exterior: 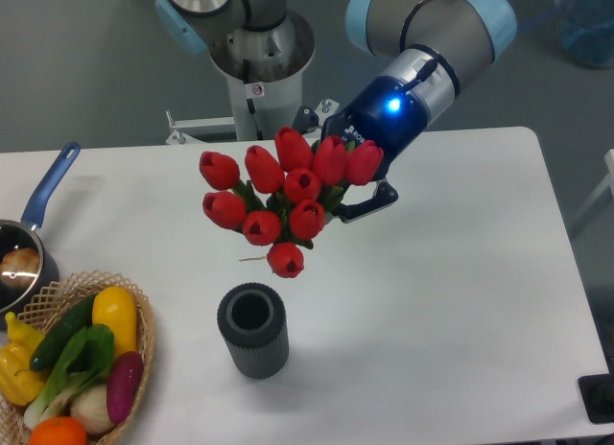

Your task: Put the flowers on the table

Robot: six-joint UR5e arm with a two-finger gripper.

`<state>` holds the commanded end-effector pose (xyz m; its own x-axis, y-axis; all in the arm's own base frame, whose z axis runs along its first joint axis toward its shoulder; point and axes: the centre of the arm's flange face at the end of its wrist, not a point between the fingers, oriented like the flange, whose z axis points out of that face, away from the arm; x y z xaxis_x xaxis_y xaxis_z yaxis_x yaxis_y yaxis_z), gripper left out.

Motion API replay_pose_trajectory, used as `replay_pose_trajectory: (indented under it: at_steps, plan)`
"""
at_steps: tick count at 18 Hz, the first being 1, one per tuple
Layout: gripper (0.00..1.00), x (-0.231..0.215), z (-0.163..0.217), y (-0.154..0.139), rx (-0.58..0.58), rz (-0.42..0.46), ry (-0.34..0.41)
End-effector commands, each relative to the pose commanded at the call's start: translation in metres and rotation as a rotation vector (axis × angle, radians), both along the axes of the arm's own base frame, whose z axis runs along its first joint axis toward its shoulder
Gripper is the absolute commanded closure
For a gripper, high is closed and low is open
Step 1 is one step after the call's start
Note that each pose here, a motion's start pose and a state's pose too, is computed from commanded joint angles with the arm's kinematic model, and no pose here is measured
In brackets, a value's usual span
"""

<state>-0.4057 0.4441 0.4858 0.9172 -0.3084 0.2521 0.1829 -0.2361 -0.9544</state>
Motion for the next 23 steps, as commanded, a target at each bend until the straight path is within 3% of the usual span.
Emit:
replay_pose_trajectory:
  at_steps: [17, 23]
  plan:
    - [0.57, 0.002, -0.006, -0.001, -0.004, 0.0, 0.012]
    - [0.6, -0.004, -0.015, -0.002, 0.009, -0.004, 0.072]
